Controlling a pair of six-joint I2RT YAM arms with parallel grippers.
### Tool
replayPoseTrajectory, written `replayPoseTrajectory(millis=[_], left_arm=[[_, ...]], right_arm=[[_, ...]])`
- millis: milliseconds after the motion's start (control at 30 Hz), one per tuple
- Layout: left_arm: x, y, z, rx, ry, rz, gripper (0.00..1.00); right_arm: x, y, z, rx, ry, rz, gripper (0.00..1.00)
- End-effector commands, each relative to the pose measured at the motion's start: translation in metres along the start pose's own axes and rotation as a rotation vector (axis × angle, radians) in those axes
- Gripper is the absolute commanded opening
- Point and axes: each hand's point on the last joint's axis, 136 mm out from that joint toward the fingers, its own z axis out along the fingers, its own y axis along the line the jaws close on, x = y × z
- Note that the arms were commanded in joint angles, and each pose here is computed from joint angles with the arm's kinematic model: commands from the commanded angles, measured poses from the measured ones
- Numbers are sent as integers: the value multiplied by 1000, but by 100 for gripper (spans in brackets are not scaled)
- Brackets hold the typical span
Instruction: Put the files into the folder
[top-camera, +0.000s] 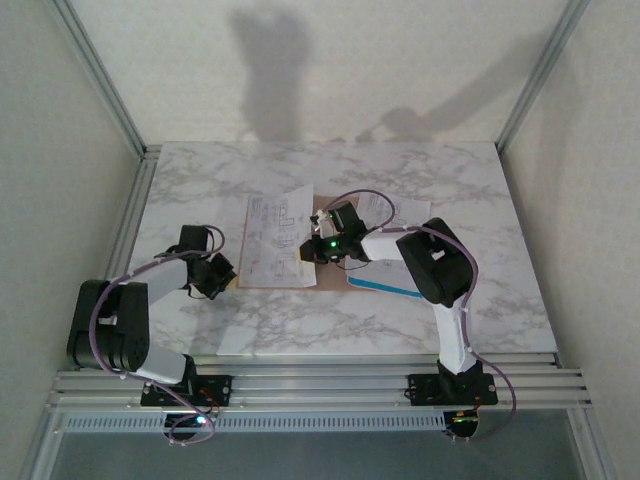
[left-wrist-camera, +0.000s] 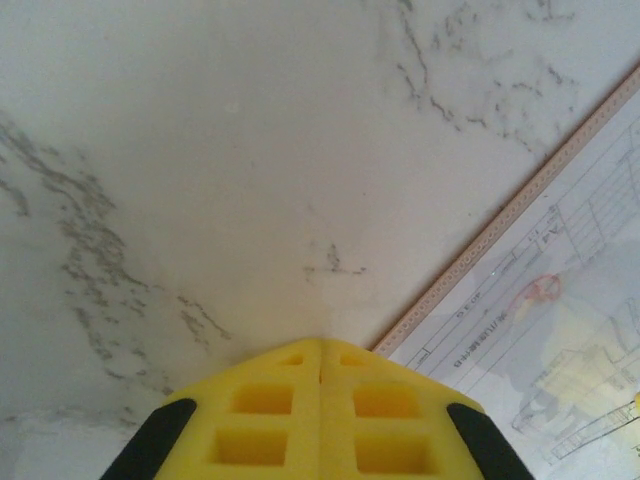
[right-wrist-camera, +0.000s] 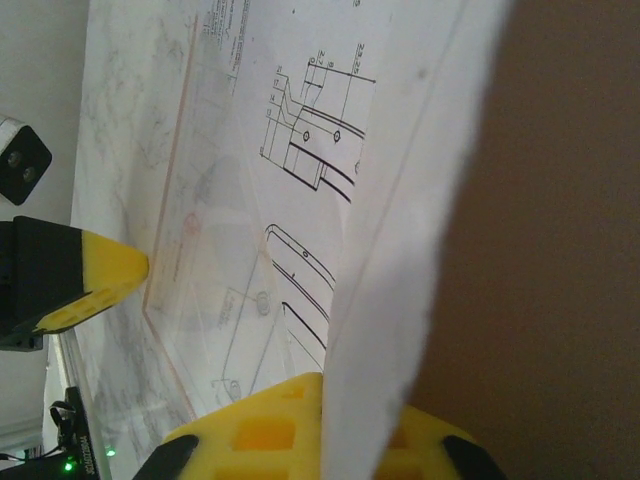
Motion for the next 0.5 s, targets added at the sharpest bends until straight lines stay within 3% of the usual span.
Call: replayPoseTrajectory(millis=[0,200,467], left_arm=[[20,-6,15,22,73,28,0],[18,-12,11,30,60,34,0],[2,-22,-13,7,-33,84,0]], right_arm=[[16,-3,5,11,44,14,0],[16,-5,2,42,40,48,1],[5,-6,-36,201,-52,111,45]])
